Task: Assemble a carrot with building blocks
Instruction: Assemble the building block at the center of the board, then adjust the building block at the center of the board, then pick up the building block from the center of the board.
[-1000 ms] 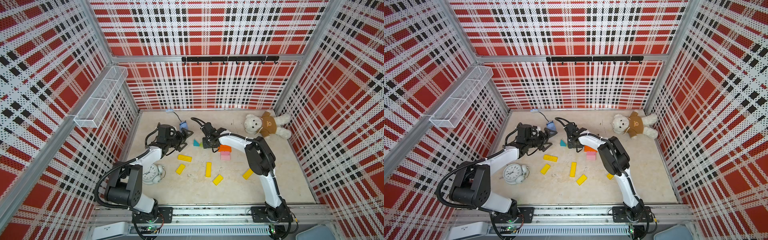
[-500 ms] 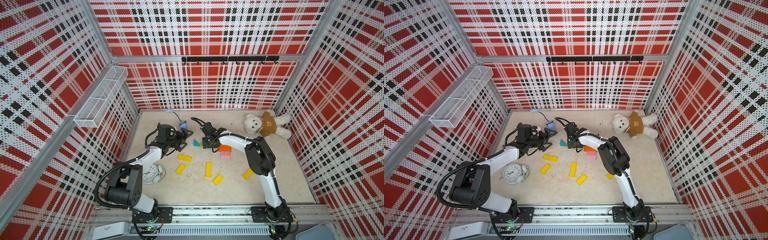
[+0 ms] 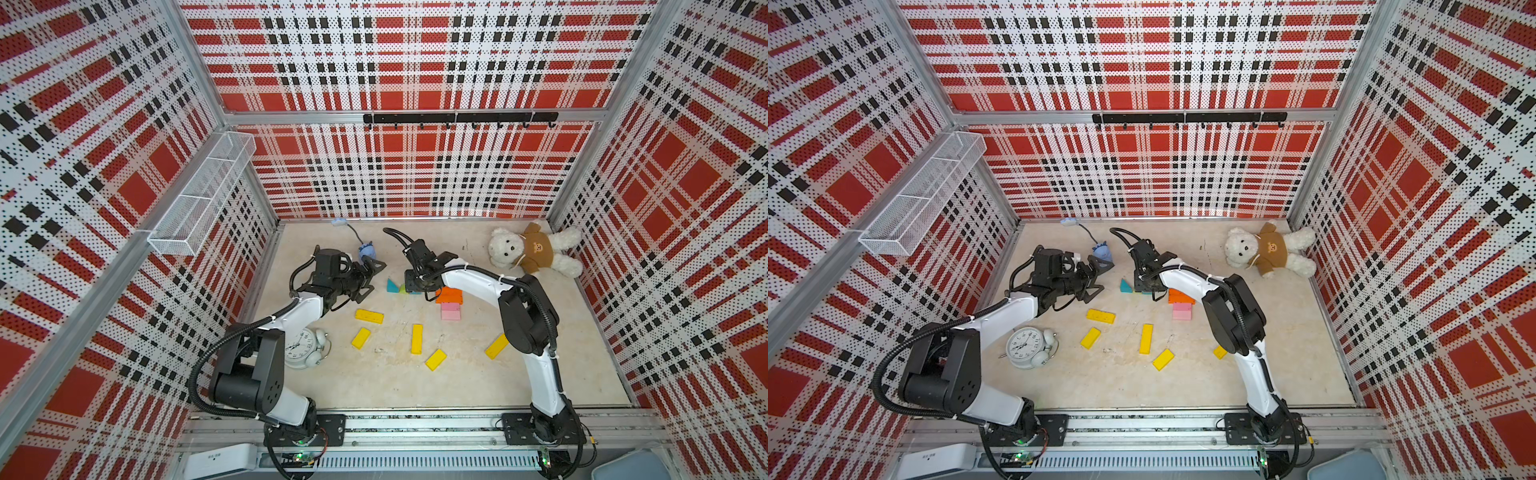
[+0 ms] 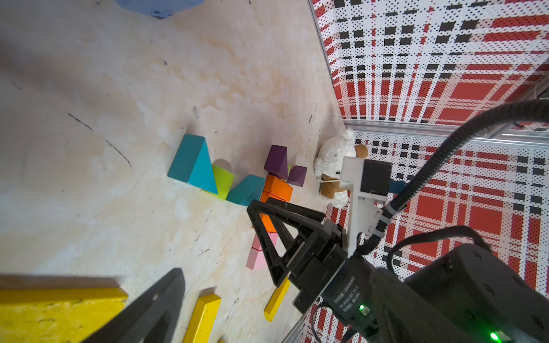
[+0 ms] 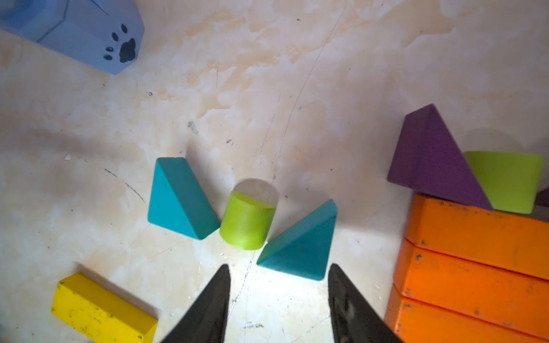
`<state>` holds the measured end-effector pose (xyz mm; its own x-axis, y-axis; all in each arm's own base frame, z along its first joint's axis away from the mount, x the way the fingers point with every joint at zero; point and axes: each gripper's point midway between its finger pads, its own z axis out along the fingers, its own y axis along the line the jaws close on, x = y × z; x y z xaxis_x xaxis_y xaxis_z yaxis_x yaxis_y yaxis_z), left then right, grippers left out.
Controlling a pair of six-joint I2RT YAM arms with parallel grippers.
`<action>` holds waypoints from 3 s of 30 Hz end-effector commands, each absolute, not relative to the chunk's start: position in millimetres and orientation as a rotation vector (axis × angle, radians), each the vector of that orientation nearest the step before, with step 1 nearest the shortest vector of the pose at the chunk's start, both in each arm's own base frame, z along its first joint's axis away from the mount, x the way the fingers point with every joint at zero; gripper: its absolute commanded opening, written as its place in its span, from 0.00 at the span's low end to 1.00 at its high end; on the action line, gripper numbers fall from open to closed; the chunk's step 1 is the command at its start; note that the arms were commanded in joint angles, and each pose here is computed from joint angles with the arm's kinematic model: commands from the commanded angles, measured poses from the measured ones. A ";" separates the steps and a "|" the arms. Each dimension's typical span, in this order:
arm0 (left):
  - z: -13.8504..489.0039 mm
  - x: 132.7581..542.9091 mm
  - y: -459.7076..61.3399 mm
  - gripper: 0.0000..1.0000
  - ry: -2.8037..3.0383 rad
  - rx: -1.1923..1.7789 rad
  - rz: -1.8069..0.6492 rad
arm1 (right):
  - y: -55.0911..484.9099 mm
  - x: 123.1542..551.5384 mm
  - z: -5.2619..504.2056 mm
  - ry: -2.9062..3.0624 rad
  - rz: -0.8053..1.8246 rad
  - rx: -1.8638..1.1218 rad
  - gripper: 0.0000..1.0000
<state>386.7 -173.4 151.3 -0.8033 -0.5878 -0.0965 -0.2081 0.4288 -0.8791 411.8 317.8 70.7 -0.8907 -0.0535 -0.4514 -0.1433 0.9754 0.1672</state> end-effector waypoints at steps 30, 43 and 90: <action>171.3 279.1 -71.2 0.99 2.223 -0.649 -0.948 | 288.4 208.9 35.7 2.653 -0.015 -1.352 0.96; 169.5 277.1 -64.0 0.99 2.233 -0.647 -0.911 | 318.8 272.7 33.0 2.535 -0.075 -1.298 1.00; 171.2 282.5 -71.0 1.00 2.216 -0.627 -0.999 | 328.8 318.6 50.7 2.825 0.083 -0.412 0.90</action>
